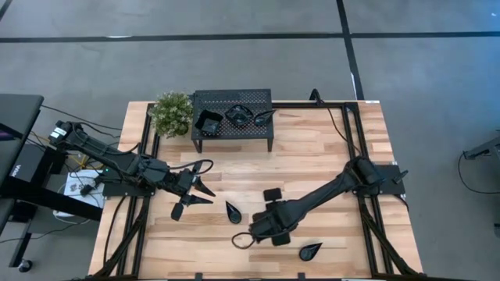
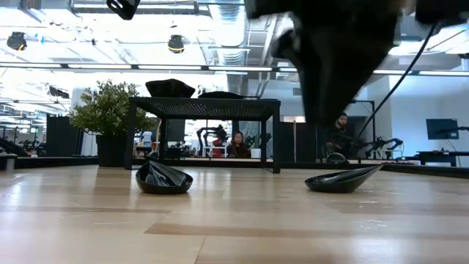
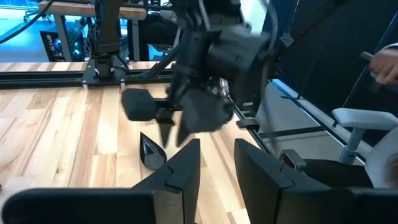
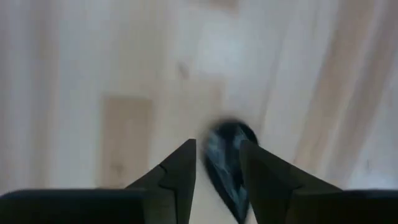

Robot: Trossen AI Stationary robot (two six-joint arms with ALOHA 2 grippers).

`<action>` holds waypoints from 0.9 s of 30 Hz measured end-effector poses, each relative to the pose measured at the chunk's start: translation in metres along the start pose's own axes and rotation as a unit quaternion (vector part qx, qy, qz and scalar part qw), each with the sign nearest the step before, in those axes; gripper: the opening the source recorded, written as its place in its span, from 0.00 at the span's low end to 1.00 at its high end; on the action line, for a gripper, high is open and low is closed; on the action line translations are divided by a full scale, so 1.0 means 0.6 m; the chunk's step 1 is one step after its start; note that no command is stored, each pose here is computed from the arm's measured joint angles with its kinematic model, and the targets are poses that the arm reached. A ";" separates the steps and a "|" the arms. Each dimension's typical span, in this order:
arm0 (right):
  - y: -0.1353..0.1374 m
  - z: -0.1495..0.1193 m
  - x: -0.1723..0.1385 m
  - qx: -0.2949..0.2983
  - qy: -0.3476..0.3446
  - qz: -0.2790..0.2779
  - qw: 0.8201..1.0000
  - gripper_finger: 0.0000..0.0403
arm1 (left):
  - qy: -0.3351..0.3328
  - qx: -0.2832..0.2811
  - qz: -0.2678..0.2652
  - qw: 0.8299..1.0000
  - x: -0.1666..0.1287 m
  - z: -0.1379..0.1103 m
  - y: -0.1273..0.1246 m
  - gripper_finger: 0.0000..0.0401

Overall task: Pick & Place Mini shaped plates
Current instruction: Stack the drop shaped plate on top of the drop shaped plate on the shelf

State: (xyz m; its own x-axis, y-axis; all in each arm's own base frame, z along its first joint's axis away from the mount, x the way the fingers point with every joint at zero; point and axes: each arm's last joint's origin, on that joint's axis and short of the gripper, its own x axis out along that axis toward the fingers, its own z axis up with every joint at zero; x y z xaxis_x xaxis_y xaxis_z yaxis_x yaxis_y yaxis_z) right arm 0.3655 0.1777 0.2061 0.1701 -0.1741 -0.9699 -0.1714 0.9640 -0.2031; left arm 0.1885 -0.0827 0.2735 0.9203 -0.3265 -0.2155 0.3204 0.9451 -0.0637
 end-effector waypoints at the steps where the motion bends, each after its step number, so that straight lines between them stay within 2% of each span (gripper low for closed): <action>1: -0.003 -0.004 0.003 0.006 0.017 -0.005 1.000 0.30 | 0.000 0.000 0.000 1.000 0.000 0.000 0.000 0.25; 3: -0.008 -0.009 0.005 0.028 0.037 -0.005 0.999 0.30 | 0.001 -0.001 0.000 1.000 0.000 0.000 0.000 0.25; 5: -0.006 -0.008 0.009 0.043 0.038 0.018 0.998 0.30 | 0.001 -0.001 0.000 1.000 0.000 0.000 0.000 0.25; 7: 0.000 -0.010 0.028 0.043 0.047 0.036 0.997 0.30 | 0.002 -0.001 0.000 1.000 0.000 -0.001 0.000 0.25; 13: 0.008 -0.024 0.055 0.032 0.052 0.039 0.997 0.30 | 0.003 -0.001 0.000 1.000 0.000 -0.001 0.000 0.25; 23: -0.021 -0.033 0.103 0.056 0.041 0.038 0.997 0.29 | 0.002 -0.001 0.000 1.000 0.000 -0.001 0.000 0.25; 27: -0.023 -0.039 0.117 0.028 0.039 0.052 0.997 0.24 | 0.002 -0.001 0.000 1.000 0.000 0.000 0.000 0.25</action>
State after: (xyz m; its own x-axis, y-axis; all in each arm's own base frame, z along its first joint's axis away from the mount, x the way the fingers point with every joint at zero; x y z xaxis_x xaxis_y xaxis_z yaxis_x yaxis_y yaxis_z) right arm 0.3572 0.1476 0.1376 0.0774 -0.0846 -0.9934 -0.1292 0.9871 -0.0942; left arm 0.1884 -0.0826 0.2732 0.9196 -0.3263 -0.2187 0.3197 0.9452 -0.0660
